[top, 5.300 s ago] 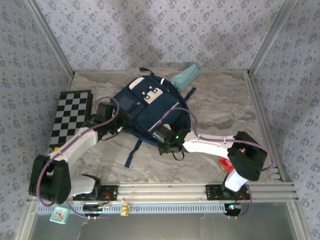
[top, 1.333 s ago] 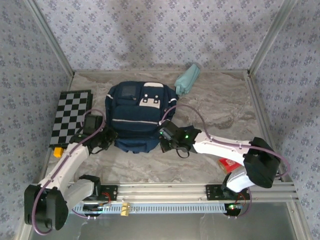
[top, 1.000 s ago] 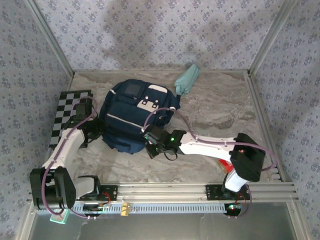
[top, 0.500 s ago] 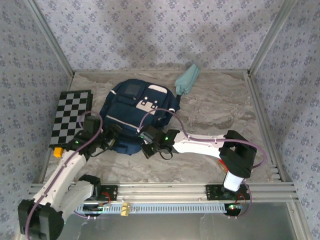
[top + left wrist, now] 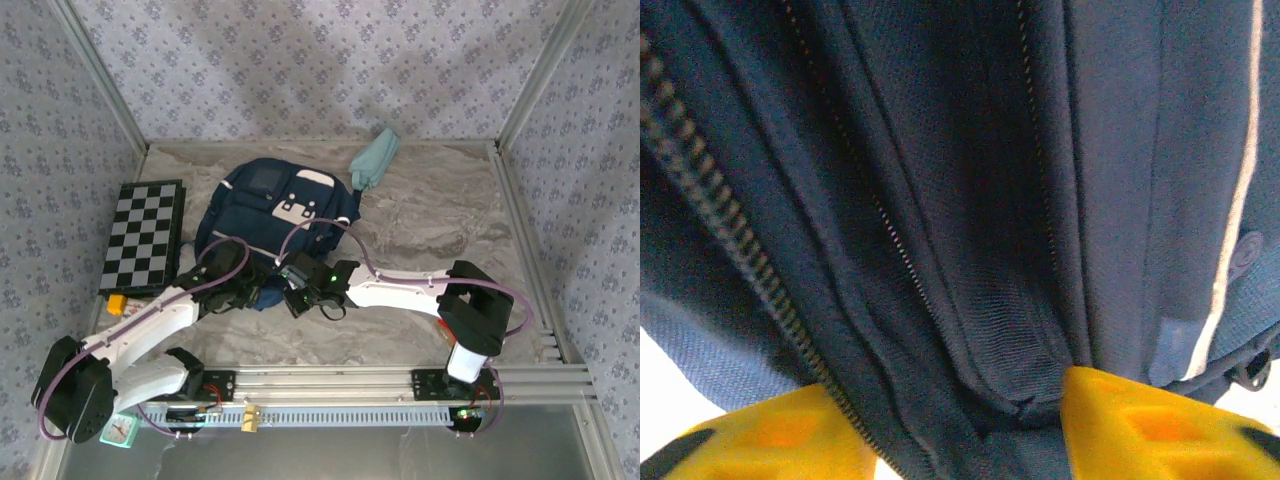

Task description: Pack books, pencil case, and school supplies into a backpack

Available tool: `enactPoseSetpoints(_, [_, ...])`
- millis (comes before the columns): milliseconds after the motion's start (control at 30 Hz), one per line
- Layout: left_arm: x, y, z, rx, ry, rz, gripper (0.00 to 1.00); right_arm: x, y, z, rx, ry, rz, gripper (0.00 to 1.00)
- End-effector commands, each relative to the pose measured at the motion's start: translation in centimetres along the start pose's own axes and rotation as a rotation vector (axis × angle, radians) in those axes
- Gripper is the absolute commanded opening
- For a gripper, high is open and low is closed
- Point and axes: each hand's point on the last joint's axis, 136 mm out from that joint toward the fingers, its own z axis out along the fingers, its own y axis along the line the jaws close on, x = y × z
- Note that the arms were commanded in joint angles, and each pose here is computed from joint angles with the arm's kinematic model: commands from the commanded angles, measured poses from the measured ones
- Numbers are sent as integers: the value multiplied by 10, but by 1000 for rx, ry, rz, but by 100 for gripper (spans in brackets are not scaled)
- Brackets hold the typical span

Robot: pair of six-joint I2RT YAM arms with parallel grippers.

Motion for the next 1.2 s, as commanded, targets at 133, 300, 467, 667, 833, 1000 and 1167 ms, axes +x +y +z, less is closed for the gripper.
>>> enactPoseSetpoints(133, [-3, 4, 2, -27, -40, -28, 22, -6, -17, -11, 80, -28, 28, 0])
enactPoseSetpoints(300, [-18, 14, -16, -64, -124, 43, 0, 6, -42, -22, 165, -8, 68, 0])
enactPoseSetpoints(467, [-30, 21, -34, -56, -176, 81, 0, 20, -83, -31, 256, 10, 128, 0])
enactPoseSetpoints(667, [-40, 31, -51, -81, -213, 122, 0, 17, -140, -28, 336, 7, 204, 0])
enactPoseSetpoints(833, [-47, 36, -56, -83, -231, 130, 0, 4, -181, -24, 391, -4, 284, 0])
enactPoseSetpoints(1000, [-46, 32, -56, -78, -207, 160, 0, -15, -156, -28, 285, -32, 253, 0])
enactPoseSetpoints(1167, [-47, 21, -75, -48, -211, 237, 39, -23, -124, -58, 142, -68, 261, 33])
